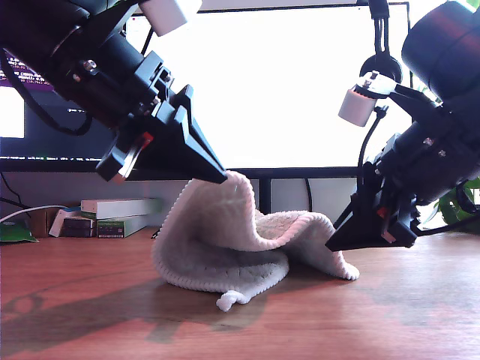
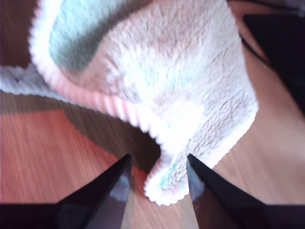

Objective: Fold the tea towel to a neat square and place it to the right

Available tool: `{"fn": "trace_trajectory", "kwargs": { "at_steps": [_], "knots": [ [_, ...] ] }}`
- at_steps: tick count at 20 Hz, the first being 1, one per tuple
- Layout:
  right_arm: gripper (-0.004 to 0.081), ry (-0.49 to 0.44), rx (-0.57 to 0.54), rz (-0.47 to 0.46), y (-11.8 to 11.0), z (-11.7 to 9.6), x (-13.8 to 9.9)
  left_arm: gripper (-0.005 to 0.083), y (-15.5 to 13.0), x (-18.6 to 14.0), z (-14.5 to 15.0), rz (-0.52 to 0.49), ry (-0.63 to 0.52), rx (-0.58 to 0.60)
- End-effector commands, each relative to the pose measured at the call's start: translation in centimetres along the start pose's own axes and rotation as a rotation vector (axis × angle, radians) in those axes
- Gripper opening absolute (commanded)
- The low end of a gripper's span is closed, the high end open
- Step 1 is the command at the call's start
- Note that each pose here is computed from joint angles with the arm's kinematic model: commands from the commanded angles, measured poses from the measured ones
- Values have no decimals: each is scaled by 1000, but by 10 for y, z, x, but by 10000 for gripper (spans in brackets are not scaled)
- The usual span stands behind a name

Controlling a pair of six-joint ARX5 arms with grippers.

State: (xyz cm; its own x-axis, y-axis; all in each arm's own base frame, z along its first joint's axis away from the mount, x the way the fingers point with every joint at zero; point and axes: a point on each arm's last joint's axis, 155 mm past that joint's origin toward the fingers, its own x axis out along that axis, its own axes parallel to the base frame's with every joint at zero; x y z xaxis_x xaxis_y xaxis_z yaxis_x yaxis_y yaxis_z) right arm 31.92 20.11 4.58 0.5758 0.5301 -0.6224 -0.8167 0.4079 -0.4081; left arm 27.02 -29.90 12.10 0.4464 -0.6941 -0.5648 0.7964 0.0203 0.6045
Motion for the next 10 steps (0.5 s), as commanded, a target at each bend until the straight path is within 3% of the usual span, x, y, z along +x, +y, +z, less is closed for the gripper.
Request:
{"fn": "trace_trajectory", "kwargs": {
  "at_steps": [1,5,10],
  "knots": [
    [336,15,6,14,-1,-2,11,-21,2,-2,4,9,-11,-2],
    [332,54,10,-8,-12,-9,26,-21,2,-2,3,9,-10,-2],
    [194,119,-58,1,-12,-23,28,-21,8,-7,2,36,4,0]
  ]
}}
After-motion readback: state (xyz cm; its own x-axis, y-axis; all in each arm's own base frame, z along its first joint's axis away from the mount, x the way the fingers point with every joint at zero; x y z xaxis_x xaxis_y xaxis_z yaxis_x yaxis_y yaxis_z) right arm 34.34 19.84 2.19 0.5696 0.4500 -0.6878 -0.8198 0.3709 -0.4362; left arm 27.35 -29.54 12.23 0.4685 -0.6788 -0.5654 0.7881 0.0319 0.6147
